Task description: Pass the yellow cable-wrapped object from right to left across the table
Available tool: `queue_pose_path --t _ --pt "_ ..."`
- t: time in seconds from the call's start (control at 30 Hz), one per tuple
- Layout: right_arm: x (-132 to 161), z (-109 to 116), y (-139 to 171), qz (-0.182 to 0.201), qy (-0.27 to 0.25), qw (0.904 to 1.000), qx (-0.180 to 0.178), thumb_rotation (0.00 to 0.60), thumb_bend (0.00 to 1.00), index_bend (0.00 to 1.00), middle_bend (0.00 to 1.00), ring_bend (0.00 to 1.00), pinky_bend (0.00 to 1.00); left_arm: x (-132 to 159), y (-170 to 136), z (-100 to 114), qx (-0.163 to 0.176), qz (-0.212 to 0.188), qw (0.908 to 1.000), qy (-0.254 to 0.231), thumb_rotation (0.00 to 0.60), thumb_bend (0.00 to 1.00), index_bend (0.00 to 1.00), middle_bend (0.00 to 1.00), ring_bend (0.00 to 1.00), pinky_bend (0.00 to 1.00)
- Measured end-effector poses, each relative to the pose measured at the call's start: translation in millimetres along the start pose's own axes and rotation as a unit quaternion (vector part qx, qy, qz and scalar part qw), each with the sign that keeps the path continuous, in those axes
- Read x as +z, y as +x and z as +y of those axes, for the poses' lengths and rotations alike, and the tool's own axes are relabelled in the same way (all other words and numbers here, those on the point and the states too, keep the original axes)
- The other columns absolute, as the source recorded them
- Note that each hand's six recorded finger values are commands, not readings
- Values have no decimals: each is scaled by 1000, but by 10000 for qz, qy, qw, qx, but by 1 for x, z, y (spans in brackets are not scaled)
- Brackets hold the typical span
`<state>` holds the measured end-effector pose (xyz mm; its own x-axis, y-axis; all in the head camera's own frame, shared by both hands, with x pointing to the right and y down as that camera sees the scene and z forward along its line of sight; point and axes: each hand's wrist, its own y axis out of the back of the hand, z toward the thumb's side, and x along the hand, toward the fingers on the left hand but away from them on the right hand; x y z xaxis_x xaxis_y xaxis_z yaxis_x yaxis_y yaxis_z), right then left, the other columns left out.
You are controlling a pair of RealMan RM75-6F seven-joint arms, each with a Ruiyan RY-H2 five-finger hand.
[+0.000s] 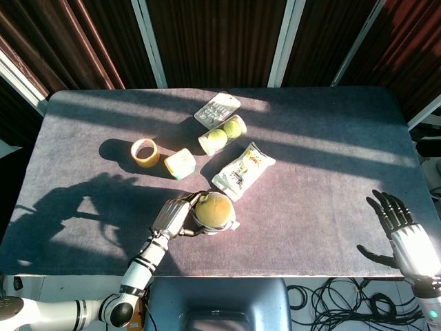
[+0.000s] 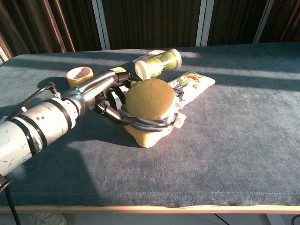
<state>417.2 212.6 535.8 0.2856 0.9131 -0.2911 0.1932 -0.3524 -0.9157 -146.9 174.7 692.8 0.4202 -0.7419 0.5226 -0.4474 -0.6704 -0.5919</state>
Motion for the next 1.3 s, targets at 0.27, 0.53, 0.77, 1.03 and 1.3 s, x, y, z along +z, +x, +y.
queue_pose_path --t 0.27,0.53,0.77,1.03,1.3 --pt "0 0 -1 -36 -2 10000 -12 600 0 0 0 0 93 -5 1 -5 326 52 9994 -60 600 257 799 949 890 923" --pt "1 -1 -2 -57 -13 10000 5 600 0 0 0 0 93 -10 -3 15 878 -92 9956 322 600 387 896 1000 930 950" --pt "2 -4 -3 -77 -1 10000 37 600 0 0 0 0 93 -29 -23 54 1061 -20 9932 485 600 443 904 1000 931 947" --pt "2 -8 -6 -105 23 9999 122 600 0 0 0 0 93 -69 -59 106 1184 200 9879 983 600 443 905 1000 931 947" --pt "2 -9 -8 -135 40 9998 133 600 0 0 0 0 93 -125 -107 137 1174 783 9796 1428 600 393 901 1000 932 948"
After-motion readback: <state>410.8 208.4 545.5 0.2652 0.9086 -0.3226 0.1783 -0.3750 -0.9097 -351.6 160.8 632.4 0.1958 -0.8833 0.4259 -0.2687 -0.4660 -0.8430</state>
